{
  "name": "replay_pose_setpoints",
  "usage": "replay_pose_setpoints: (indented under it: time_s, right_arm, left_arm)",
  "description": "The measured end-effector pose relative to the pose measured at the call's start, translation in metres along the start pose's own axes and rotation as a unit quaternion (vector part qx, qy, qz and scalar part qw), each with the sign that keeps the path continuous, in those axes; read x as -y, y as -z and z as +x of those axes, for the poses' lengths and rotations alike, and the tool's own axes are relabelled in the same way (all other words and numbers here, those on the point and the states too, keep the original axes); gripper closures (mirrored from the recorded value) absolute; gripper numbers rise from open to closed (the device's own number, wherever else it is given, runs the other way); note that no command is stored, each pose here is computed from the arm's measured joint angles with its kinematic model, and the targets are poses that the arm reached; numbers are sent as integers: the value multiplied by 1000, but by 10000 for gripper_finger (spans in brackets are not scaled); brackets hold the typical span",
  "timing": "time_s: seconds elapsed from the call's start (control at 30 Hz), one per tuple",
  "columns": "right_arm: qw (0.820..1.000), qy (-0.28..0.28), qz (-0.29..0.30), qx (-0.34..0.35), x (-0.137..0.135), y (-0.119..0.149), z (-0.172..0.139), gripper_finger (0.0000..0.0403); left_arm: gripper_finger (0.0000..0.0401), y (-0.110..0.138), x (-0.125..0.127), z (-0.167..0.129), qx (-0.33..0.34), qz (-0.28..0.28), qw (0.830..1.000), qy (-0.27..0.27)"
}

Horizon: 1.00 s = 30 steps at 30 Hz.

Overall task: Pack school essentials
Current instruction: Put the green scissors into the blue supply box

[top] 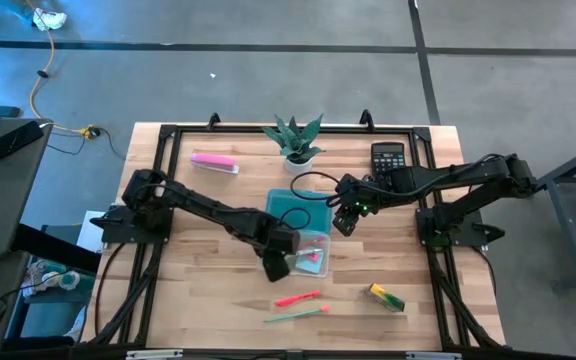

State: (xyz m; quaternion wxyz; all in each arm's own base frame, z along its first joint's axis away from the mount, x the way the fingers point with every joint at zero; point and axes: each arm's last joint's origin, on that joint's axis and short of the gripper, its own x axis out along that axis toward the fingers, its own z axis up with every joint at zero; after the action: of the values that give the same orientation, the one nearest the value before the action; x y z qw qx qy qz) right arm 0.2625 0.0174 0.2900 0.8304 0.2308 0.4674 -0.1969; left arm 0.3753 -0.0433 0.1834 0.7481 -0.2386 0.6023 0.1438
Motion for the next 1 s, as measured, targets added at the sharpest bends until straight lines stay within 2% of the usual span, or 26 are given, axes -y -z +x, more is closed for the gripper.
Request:
replay_pose_setpoints:
  time_s: [0.13,0.4,0.57,0.77,1.0]
  right_arm:
    - [1000,0,0,0,0,0,0,226]
    - [1000,1,0,1,0,0,0,226]
    - [1000,7,-2,5,0,0,0,226]
    - [1000,8,-3,5,1,0,0,226]
    - [1000,9,-2,6,1,0,0,226]
  left_arm:
    - [283,5,5,1,-5,14,1000,2]
    - [286,5,0,6,17,16,999,-38]
    - [286,0,-6,5,16,10,999,-38]
    - [286,2,-3,6,-3,15,1000,-9]
    - [286,6,0,17,-12,33,999,-28]
